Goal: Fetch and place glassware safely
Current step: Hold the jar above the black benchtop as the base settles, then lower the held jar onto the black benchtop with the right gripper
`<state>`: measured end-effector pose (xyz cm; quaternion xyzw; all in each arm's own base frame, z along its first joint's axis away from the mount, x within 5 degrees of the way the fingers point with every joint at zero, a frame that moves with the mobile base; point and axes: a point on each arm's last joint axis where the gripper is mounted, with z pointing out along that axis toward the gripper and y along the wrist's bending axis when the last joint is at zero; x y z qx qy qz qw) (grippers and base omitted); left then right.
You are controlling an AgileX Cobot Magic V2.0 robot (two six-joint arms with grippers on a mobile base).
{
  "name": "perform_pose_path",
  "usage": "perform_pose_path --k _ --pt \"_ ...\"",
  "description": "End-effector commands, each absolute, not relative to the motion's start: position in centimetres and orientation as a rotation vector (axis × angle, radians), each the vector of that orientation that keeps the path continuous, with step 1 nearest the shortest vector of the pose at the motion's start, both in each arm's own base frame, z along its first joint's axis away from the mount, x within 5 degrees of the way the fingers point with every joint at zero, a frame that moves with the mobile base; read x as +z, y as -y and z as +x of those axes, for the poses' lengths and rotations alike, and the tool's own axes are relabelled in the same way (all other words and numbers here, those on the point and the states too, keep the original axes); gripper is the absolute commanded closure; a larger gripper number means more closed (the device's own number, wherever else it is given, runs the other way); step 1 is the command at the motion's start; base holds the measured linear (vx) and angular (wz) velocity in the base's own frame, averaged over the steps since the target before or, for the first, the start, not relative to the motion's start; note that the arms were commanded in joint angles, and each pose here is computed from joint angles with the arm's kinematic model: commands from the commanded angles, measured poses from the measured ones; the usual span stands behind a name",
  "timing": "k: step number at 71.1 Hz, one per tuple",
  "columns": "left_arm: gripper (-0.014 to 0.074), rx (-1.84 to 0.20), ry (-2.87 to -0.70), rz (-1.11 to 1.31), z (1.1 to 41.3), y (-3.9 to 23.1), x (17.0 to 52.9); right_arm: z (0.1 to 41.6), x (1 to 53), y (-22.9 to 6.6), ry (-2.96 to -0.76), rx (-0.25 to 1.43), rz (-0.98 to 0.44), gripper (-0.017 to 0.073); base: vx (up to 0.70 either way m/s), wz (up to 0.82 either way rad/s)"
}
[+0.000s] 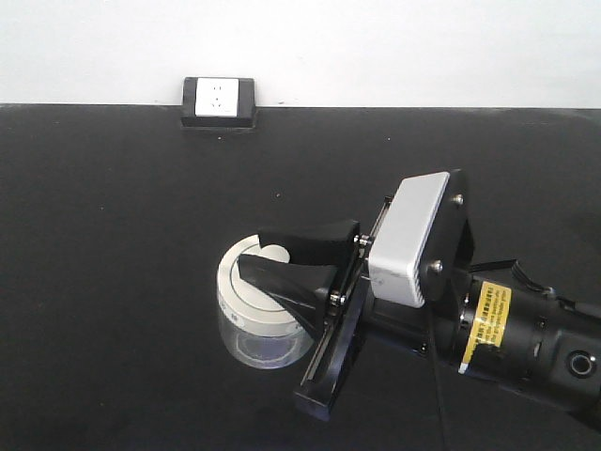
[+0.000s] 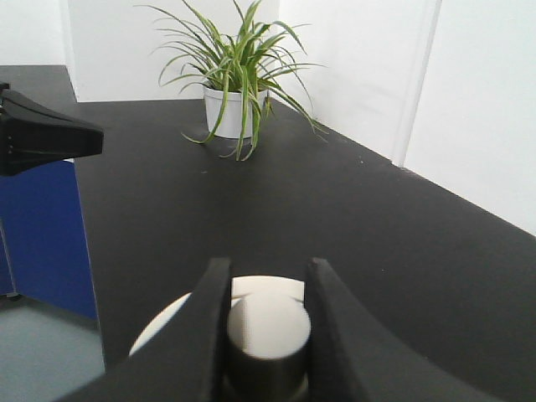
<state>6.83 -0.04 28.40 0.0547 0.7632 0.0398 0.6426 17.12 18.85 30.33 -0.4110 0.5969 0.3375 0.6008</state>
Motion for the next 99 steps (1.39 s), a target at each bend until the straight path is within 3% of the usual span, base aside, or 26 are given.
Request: perform_pose_path --k 1,99 --pt "0.0601 0.082 -1.654 0.121 6.93 0.12 29.81 16.71 32.56 -18.85 -1.27 0.848 -0.907 0.0563 0.0 0.0" --pt "0.0601 0.082 -1.654 0.121 6.93 0.12 29.81 16.71 32.56 -18.85 -1.27 0.848 -0.907 0.0563 0.0 0.0"
